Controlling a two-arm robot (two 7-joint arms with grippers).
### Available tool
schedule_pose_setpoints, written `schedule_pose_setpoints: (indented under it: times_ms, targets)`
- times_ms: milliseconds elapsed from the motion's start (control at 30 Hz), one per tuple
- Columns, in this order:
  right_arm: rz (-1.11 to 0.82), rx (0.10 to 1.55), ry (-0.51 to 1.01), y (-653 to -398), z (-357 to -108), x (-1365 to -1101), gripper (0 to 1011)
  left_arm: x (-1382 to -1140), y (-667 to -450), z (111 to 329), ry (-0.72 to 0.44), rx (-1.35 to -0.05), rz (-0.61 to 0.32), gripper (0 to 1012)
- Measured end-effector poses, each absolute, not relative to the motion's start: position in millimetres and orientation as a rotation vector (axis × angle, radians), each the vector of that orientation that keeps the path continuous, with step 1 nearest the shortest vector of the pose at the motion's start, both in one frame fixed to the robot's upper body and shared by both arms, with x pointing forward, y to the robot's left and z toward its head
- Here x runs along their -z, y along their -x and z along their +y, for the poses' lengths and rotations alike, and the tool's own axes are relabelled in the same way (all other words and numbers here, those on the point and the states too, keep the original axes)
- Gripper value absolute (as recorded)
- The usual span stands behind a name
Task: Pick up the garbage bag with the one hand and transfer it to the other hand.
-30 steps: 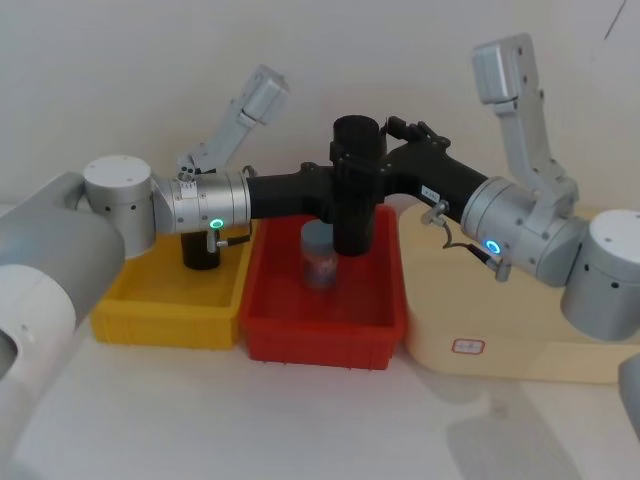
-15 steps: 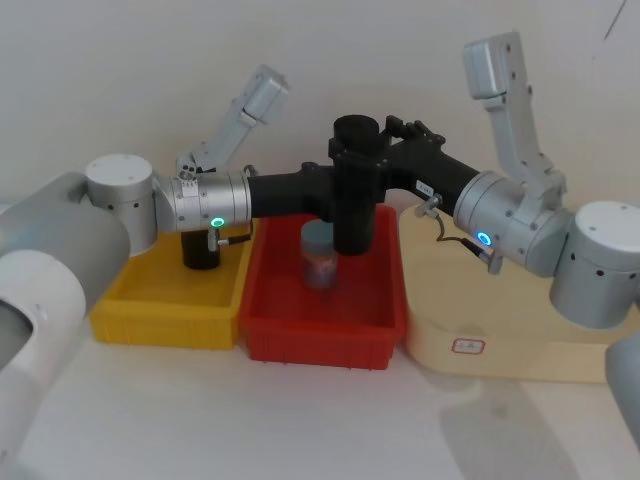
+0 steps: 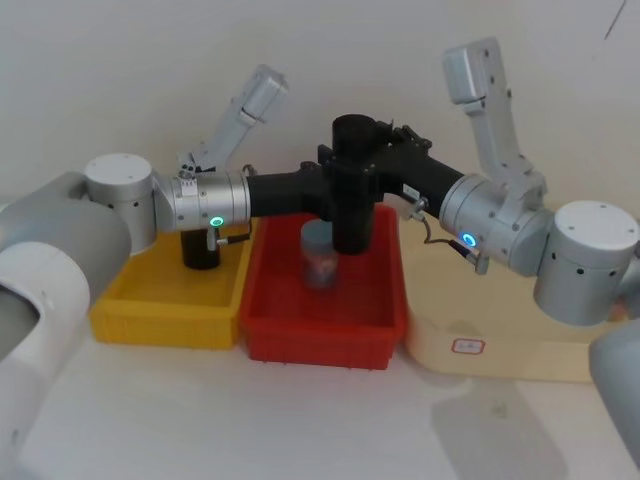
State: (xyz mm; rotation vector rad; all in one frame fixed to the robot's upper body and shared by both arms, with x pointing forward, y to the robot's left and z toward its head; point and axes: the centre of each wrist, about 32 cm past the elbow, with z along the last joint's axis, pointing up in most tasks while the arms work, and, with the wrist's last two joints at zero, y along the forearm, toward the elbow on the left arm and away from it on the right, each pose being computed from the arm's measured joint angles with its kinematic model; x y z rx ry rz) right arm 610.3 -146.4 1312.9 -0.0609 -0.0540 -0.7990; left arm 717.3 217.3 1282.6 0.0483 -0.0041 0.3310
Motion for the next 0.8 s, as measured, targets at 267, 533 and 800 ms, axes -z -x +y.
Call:
schedule_pose_setpoints:
  times_ms: [267, 533, 800]
  targets:
    - [-0.055, 0.796, 0.065, -613, -143, -1311, 1000, -1283, -717, 217, -0.047, -0.33, -0.005, 402]
    - [-0.064, 0.797, 0.075, -617, -139, -1311, 1000, -1282, -715, 219, -0.049, -0.337, -0.002, 402]
    - [-0.077, 0.79, 0.086, -620, -134, -1313, 1000, -1283, -714, 221, -0.048, -0.343, 0.0, 402]
